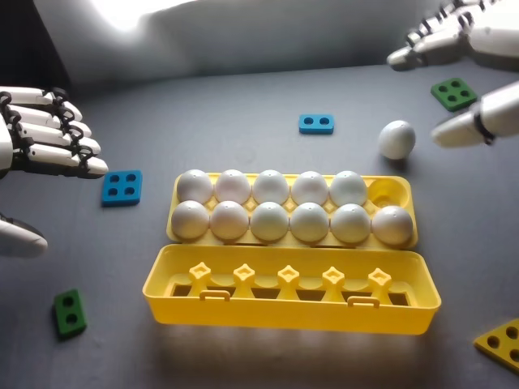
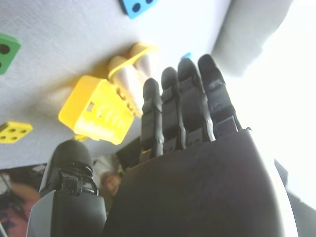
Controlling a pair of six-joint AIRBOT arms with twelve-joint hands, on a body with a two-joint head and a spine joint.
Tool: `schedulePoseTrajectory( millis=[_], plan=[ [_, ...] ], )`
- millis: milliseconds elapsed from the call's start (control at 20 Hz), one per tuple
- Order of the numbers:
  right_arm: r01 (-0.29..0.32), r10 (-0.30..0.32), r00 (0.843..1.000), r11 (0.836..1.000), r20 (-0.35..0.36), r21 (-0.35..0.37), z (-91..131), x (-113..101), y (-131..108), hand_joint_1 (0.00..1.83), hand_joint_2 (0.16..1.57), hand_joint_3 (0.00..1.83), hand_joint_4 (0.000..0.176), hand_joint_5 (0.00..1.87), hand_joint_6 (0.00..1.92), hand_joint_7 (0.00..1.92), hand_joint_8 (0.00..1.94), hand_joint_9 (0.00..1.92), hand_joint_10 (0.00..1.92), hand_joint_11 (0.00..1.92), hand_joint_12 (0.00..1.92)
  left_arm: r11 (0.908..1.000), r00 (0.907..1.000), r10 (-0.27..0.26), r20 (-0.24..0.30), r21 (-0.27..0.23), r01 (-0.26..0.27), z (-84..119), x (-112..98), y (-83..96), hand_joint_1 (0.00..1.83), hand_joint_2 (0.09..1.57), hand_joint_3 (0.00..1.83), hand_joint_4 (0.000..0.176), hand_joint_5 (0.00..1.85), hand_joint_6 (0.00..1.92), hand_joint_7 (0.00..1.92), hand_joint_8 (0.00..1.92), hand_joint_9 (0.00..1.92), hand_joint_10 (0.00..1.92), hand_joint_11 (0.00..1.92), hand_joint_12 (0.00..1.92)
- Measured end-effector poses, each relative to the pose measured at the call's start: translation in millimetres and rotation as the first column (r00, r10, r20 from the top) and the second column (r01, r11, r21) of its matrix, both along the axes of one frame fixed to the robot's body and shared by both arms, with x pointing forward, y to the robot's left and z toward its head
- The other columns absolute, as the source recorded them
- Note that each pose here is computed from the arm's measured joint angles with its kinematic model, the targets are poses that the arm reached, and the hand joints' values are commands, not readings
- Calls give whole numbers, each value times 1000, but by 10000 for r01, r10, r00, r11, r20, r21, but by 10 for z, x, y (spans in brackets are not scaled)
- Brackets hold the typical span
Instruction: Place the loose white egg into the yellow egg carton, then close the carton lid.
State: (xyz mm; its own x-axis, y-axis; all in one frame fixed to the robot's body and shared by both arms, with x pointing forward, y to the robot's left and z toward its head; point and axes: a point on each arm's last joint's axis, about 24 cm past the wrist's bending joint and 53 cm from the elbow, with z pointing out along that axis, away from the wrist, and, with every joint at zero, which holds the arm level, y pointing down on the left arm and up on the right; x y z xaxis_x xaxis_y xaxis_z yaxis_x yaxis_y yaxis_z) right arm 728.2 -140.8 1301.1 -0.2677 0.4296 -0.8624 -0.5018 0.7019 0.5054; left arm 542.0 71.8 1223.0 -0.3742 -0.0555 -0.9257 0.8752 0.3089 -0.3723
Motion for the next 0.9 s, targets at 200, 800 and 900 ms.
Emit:
schedulePoseTrajectory(
  millis=[200,800,900],
  plan=[
    [393,-374,9982,9985,-479,386,-48,229,2,871,947,0,134,335,6,91,1,7,0,0,130,9992,9995,-309,117,254,306,-18,-29,-2,0,1228,0,0,291,3,290,5,237,6,0,494],
    [1409,-868,9688,9635,-2321,2276,-223,582,-58,1033,832,0,176,770,21,243,7,0,0,0,0,9869,9865,-1600,-338,173,1607,32,-159,-189,0,1230,1,0,291,3,287,1,236,1,0,453],
    [1505,-822,9629,9541,-2569,2589,-246,599,-54,1047,817,0,172,846,18,294,3,1,0,0,0,9893,9872,-1453,-655,48,1459,25,-123,-164,0,1228,0,0,294,2,293,2,244,3,0,467]
  ],
)
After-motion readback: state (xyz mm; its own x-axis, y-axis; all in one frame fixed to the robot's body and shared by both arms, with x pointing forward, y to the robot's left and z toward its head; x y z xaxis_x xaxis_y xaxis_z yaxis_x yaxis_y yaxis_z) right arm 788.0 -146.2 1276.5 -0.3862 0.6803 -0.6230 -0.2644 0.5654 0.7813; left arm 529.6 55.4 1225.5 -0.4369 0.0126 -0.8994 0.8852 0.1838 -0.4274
